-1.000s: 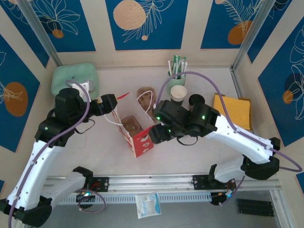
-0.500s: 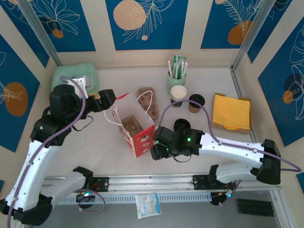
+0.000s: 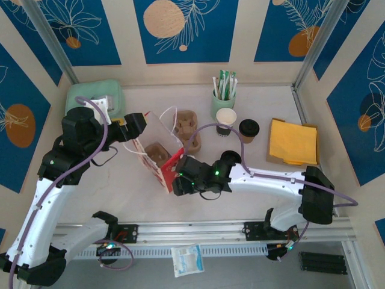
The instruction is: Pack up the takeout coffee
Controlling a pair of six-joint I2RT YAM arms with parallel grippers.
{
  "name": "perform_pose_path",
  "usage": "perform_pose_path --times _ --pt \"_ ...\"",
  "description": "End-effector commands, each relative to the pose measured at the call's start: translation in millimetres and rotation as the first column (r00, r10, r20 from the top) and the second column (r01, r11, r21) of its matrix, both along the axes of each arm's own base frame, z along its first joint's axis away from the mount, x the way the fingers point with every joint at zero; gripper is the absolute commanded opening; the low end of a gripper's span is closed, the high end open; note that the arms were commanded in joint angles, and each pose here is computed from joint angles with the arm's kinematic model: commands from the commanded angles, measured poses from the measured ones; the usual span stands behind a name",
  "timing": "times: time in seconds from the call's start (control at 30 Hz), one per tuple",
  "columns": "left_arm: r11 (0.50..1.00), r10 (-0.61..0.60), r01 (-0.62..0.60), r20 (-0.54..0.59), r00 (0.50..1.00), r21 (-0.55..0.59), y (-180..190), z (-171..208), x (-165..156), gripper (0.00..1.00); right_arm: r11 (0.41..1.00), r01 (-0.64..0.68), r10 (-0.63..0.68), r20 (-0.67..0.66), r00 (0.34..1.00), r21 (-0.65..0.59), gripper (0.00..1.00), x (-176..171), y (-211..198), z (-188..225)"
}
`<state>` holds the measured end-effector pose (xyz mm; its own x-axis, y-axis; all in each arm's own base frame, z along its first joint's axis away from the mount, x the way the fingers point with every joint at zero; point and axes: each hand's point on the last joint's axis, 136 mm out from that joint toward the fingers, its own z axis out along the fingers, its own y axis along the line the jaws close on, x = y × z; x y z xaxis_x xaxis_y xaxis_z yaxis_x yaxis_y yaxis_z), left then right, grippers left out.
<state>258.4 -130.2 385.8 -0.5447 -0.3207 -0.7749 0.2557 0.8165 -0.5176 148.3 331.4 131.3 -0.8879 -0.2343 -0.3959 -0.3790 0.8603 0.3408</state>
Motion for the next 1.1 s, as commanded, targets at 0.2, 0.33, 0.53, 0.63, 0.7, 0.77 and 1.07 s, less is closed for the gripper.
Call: perform_pose_path --times 0.2,0.33,0.53,0.63,0.7,0.77,1.07 --pt "1.0 -0.005 0.005 0.028 1.0 -0.023 2 15 -6 0.99 0.999 0.036 -0.036 0.017 0.999 0.007 0.62 7 -15 15" --pt "0.999 -0.033 0.034 0.029 0.999 -0.03 -4 19 -5 0.99 0.996 0.086 -0.086 0.023 0.996 0.003 0.62 5 -42 27" --pt "0.995 -0.091 0.093 0.041 0.995 -0.046 -17 31 -3 0.99 0.983 0.183 -0.183 0.017 0.983 0.009 0.62 13 -93 52" --pt "0.991 -0.122 0.125 0.051 0.991 -0.057 -27 37 -2 0.99 0.973 0.229 -0.229 0.01 0.973 0.033 0.62 23 -116 68" --pt "0.988 -0.141 0.144 0.052 0.989 -0.056 -34 39 0 0.99 0.965 0.258 -0.259 0.02 0.966 0.044 0.63 31 -131 78" --pt "0.985 -0.162 0.164 0.051 0.986 -0.051 -43 41 2 0.99 0.956 0.289 -0.291 0.032 0.956 0.047 0.64 40 -146 88" --pt "0.962 -0.273 0.273 0.05 0.961 0.005 -94 42 14 0.99 0.915 0.401 -0.402 0.028 0.915 0.037 0.73 82 -191 118"
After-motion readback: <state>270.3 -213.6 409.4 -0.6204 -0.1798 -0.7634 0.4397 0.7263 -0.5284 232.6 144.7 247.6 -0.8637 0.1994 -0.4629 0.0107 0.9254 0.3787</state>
